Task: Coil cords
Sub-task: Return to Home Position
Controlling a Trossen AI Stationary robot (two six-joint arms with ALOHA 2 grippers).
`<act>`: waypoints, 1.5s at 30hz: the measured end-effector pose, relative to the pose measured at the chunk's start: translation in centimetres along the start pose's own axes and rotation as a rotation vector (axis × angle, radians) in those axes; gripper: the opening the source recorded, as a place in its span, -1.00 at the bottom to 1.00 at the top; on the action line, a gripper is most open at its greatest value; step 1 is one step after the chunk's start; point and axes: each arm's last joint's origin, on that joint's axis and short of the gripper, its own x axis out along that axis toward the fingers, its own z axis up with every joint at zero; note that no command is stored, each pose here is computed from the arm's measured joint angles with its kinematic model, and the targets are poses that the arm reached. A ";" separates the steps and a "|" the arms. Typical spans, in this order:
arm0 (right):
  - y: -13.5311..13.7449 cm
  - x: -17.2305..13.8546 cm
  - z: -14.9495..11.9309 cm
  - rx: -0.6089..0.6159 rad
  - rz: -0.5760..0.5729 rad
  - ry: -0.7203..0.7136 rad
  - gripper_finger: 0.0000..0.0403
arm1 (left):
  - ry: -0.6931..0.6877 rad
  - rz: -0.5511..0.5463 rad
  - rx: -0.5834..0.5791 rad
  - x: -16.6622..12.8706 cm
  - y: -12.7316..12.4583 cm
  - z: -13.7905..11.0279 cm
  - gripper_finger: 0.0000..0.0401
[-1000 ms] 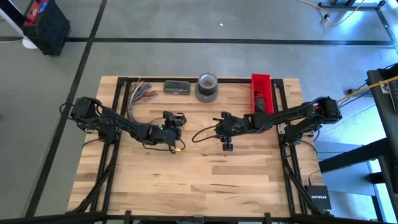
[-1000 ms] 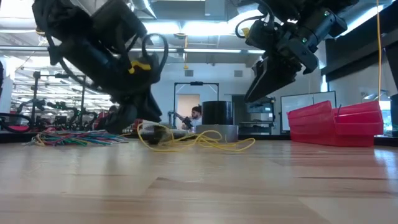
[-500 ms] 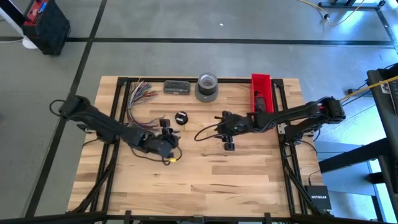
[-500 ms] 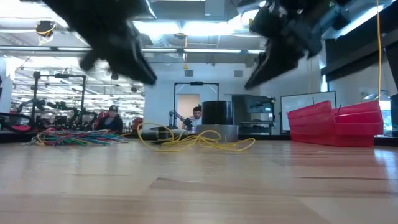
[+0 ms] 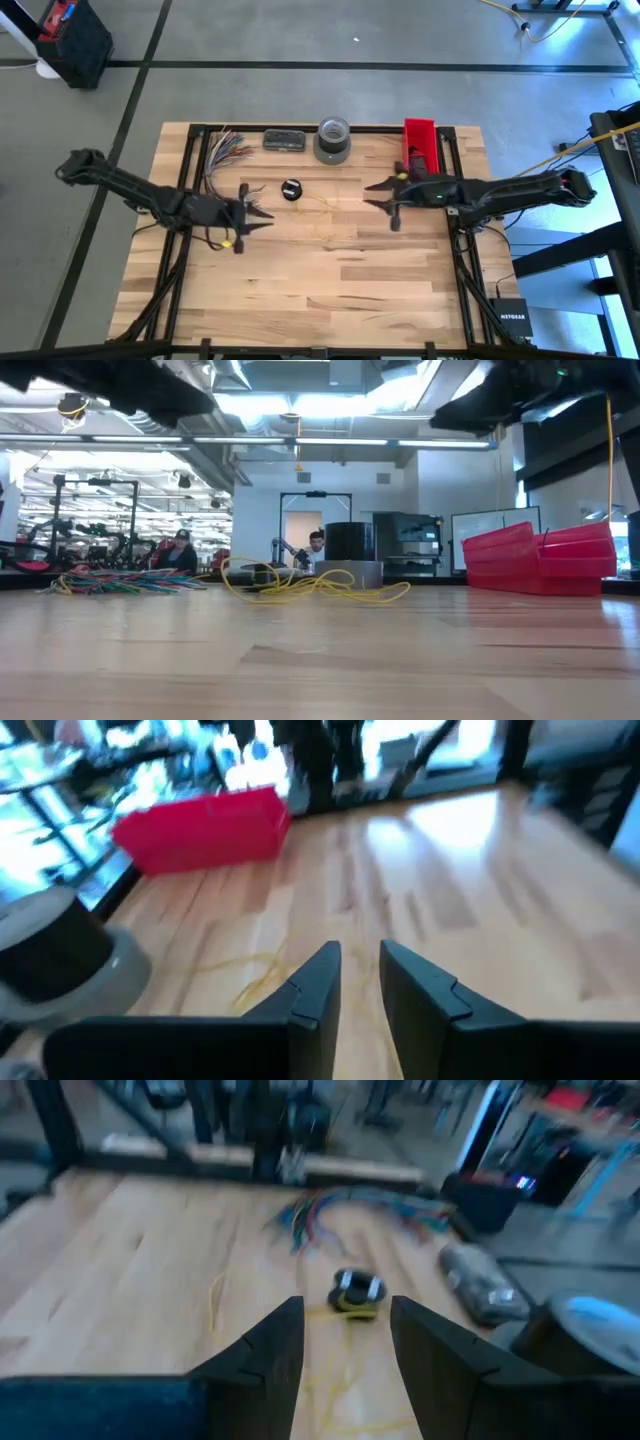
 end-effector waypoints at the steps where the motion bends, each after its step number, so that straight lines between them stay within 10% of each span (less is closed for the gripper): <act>1: -0.1 -0.6 -0.5 0.008 -0.012 -0.034 -0.22 | -0.034 -0.016 -0.020 -0.3 0.5 -0.4 -0.68; 25: -0.8 -6.3 -6.6 0.195 -0.235 -0.335 -0.22 | -0.225 -0.017 -0.075 -5.3 3.3 -3.0 -0.77; 45: -0.4 -6.3 -8.9 0.213 -0.164 -0.372 -0.22 | -0.341 -0.010 -0.174 -5.6 2.7 -8.7 -0.76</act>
